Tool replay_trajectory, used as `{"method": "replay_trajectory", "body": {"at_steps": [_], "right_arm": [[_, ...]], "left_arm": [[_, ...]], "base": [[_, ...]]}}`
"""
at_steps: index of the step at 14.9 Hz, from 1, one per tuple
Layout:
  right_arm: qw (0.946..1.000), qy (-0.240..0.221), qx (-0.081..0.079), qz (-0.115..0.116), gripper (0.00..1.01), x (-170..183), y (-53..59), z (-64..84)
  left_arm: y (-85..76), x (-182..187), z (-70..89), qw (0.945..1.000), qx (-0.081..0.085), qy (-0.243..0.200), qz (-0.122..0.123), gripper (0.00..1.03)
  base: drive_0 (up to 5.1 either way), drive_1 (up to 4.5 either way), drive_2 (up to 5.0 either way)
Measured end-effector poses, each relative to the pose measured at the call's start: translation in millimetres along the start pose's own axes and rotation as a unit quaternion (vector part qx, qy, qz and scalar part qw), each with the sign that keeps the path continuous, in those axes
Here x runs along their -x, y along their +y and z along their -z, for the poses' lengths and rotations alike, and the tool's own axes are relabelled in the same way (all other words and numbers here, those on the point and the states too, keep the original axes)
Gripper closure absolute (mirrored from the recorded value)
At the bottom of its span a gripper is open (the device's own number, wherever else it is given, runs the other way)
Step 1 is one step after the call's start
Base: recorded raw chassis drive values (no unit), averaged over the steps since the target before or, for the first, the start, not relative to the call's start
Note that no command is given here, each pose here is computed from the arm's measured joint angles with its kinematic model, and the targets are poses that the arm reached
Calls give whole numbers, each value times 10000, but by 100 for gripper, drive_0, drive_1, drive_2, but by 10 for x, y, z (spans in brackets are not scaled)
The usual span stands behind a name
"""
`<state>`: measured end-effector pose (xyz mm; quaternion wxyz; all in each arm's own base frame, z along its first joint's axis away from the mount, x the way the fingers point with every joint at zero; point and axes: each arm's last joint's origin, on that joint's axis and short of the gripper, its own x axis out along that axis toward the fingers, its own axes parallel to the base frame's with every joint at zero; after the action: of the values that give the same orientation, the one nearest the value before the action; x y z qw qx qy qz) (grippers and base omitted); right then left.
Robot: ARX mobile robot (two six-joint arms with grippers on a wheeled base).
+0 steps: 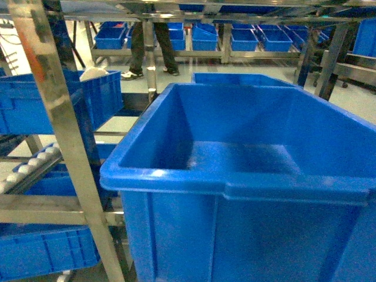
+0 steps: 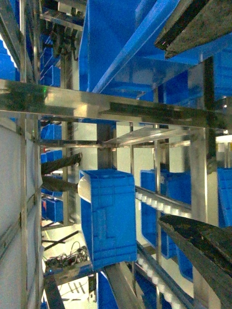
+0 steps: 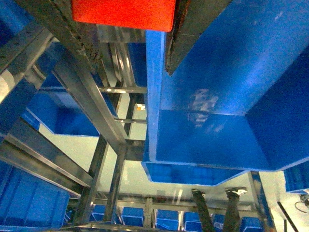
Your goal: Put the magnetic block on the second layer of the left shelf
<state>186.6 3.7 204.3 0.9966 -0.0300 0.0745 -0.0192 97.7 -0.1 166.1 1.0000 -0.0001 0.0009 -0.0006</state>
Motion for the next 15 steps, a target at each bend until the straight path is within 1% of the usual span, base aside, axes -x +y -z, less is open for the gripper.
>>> {"method": "replay_trajectory", "body": {"at_steps": [4, 5, 6, 7, 8, 9, 10, 11, 12, 13, 14, 15], "right_arm": [[10000, 15, 3, -3, 67, -7, 2, 6], [9999, 85, -17, -86, 67, -10, 6, 9], [9994, 161, -141, -271, 67, -68, 23, -16], [9987, 236, -255, -365, 67, -171, 63, -65], [9976, 364, -321, -499, 67, -288, 129, -91], [9959, 485, -418, -646, 67, -429, 220, -96], [9934, 684, -469, -788, 67, -638, 352, -87], [9913, 908, -414, -857, 67, -832, 491, -49], [9893, 1127, -311, -871, 67, -1008, 641, 20], [9875, 1316, -214, -837, 67, -1178, 773, 76], [9880, 1323, -166, -782, 67, -1318, 868, 95], [9913, 1111, -179, -682, 60, -1432, 933, 81]], "left_arm": [[0, 0, 3, 10000, 0, 13, -4, 5], [0, 0, 2, 10000, -2, 11, -4, 5], [0, 0, 3, 10000, 0, 13, -6, 5], [0, 0, 1, 10000, -2, 8, -2, 5], [0, 0, 3, 10000, 0, 13, -4, 5], [0, 0, 2, 10000, 0, 11, -4, 5], [0, 0, 2, 10000, 0, 10, -4, 5], [0, 0, 2, 10000, 0, 11, -4, 5], [0, 0, 2, 10000, 0, 10, -4, 5], [0, 0, 2, 10000, 0, 10, -4, 5], [0, 0, 2, 10000, 0, 11, -4, 5], [0, 0, 2, 10000, 0, 10, -2, 5]], "base": [[0, 0, 0], [0, 0, 0], [0, 0, 0], [0, 0, 0], [0, 0, 0], [0, 0, 0], [0, 0, 0], [0, 0, 0], [0, 0, 0], [0, 0, 0], [0, 0, 0], [0, 0, 0]]}}
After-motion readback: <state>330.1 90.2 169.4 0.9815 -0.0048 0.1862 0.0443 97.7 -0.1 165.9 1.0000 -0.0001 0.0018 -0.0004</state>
